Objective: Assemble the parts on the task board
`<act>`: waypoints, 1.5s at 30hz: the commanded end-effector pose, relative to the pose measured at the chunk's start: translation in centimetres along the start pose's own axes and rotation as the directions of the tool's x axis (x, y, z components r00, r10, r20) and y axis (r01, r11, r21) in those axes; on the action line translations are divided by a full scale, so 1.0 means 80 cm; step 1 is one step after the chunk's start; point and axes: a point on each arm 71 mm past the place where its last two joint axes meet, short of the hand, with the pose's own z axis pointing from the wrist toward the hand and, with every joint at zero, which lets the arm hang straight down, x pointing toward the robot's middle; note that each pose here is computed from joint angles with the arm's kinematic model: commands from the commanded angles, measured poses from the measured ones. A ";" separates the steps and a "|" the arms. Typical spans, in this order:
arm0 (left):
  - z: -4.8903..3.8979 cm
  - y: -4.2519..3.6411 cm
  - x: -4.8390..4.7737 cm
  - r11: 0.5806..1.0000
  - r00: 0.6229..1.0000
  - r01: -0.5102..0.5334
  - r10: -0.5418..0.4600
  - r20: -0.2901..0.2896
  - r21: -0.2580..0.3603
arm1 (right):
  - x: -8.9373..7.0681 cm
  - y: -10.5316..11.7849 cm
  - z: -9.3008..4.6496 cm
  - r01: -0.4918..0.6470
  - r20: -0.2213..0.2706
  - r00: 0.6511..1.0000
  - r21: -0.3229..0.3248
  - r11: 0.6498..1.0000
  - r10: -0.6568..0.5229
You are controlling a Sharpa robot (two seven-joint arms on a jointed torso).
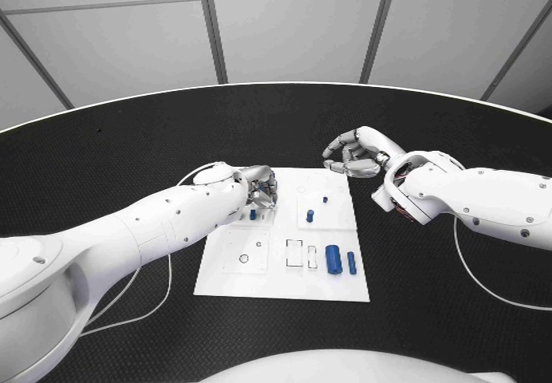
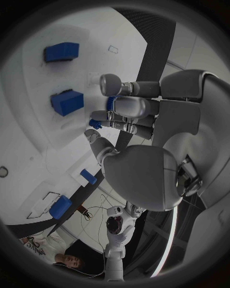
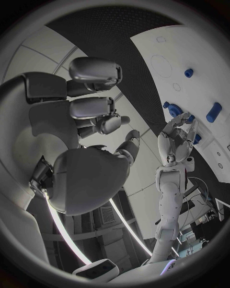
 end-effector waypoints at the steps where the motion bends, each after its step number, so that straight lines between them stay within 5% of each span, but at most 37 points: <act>1: 0.000 -0.0001 0.000 1.000 1.000 0.000 0.000 -0.001 -0.001 | 0.000 0.000 0.000 0.000 0.000 1.000 0.000 1.000 0.000; 45: 0.000 -0.0001 -0.001 1.000 1.000 0.001 -0.001 0.009 0.004 | 0.000 0.000 0.000 0.000 0.000 1.000 0.001 1.000 0.000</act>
